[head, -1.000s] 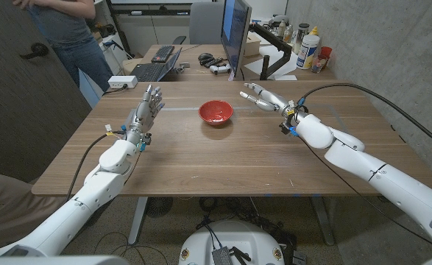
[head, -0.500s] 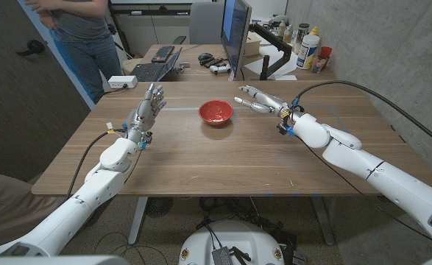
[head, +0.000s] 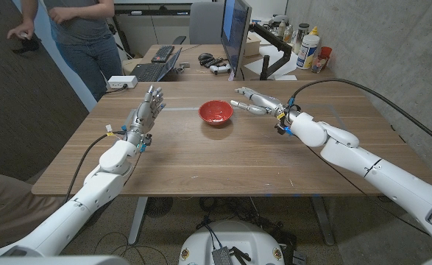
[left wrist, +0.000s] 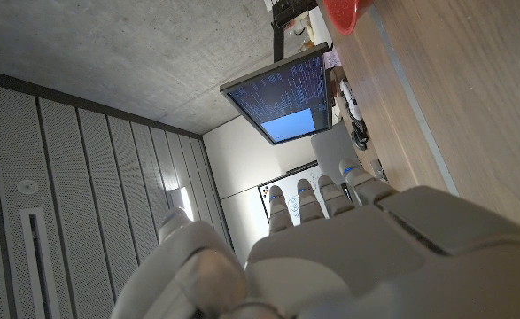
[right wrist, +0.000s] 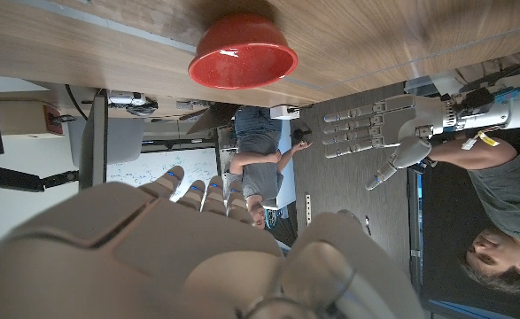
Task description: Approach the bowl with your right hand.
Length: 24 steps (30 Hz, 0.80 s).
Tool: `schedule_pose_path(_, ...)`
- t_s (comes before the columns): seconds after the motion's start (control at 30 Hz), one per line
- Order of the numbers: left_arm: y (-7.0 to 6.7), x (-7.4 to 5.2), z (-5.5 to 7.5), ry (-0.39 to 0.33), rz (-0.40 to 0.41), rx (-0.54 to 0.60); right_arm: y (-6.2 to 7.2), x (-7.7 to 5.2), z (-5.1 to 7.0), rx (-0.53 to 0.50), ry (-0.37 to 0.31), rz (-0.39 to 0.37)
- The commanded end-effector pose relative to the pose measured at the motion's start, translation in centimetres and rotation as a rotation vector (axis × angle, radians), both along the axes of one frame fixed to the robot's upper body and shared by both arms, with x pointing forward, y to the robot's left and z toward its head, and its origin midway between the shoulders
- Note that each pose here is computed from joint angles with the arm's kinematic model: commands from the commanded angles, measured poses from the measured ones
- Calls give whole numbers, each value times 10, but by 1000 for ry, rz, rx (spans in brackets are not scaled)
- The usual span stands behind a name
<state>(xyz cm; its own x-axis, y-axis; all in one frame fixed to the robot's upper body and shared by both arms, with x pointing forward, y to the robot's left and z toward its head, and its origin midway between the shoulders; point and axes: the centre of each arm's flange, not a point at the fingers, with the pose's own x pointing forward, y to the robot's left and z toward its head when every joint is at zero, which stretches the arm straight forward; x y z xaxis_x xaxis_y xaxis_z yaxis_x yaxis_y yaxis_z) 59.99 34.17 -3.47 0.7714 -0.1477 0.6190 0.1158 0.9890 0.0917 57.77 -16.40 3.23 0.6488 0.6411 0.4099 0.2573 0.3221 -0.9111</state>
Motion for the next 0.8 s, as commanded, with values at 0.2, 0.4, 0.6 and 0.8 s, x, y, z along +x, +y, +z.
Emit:
schedule_pose_path(0.2,9,-3,-8,8,19,-16,14,4,-1,-95,-33,-19)
schedule_pose_path(0.4,10,-3,-10,10,19,-23,19,6,-2,-129,-55,-38)
schedule_pose_path(0.6,13,-3,-11,10,21,-31,25,8,-2,-153,-71,-45)
schedule_pose_path(0.8,15,-2,-14,17,20,-35,32,9,-2,-176,-102,-47)
